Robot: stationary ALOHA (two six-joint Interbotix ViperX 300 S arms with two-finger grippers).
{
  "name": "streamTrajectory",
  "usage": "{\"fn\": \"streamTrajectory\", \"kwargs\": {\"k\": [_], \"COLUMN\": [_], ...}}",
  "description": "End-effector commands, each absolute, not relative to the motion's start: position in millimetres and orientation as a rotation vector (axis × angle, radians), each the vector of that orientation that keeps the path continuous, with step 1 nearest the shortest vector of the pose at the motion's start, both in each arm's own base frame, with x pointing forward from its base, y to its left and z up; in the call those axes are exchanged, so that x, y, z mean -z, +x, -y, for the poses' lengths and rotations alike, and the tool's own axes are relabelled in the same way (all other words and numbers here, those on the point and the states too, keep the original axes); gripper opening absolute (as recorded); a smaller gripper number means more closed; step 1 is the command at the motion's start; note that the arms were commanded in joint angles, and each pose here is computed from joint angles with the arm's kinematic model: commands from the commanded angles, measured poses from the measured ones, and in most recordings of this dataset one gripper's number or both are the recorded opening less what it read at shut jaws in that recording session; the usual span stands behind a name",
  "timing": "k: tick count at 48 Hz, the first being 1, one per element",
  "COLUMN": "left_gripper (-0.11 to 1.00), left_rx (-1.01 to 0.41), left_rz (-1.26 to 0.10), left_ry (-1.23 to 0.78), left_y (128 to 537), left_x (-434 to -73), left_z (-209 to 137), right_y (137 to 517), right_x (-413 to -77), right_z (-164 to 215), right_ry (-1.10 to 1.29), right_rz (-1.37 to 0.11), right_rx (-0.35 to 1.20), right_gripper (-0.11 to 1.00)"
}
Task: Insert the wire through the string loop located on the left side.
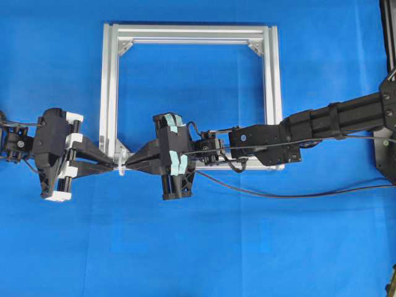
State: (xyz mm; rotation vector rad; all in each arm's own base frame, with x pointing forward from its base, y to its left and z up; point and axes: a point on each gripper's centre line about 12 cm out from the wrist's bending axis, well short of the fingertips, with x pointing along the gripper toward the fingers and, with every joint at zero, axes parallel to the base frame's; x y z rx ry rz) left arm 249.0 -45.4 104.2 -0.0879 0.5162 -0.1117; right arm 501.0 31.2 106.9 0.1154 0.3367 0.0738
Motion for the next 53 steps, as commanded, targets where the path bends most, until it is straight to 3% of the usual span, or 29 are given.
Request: {"fn": "streamTrajectory", "kwargs": {"k": [1,9,12,17,25,29,40,53], "left_gripper": [0.08,0.08,0.08,0.08,0.08,0.08,0.08,0.08], "left_rx": [0.118,0.117,0.117,0.118,0.117,0.118,0.120,0.157], "left_rz": [-0.495,-0.498,-0.499,-0.499,-0.505,-0.507,-0.540,-0.590], "left_ry": [-0.085,-0.085,-0.084,-0.083,-0.084,-0.083,-0.089,-0.096], "left_y": [252,252,252,251,251,251,240,216], "left_x": [-109,-109,-109,-109,-108,-108,-115,-151], "left_z": [47,46,46,46,46,46,45,48], "right_y": [506,507,506,505,502,501,495,485], "right_x": [-122,-123,-122,-121,-119,-119,-119,-115], "right_z": [-30,-30,-30,-30,-30,-30,-29,-32], "right_ry": [0.115,0.120,0.126,0.128,0.130,0.139,0.142,0.141], "right_rz": [-0.297,-0.297,-0.300,-0.309,-0.338,-0.338,-0.347,-0.369], "right_rx": [-0.074,-0.071,-0.069,-0.069,-0.063,-0.058,-0.054,-0.060], "right_gripper": [0.00,0.01,0.07,0.30,0.81,0.96,0.95,0.95]}}
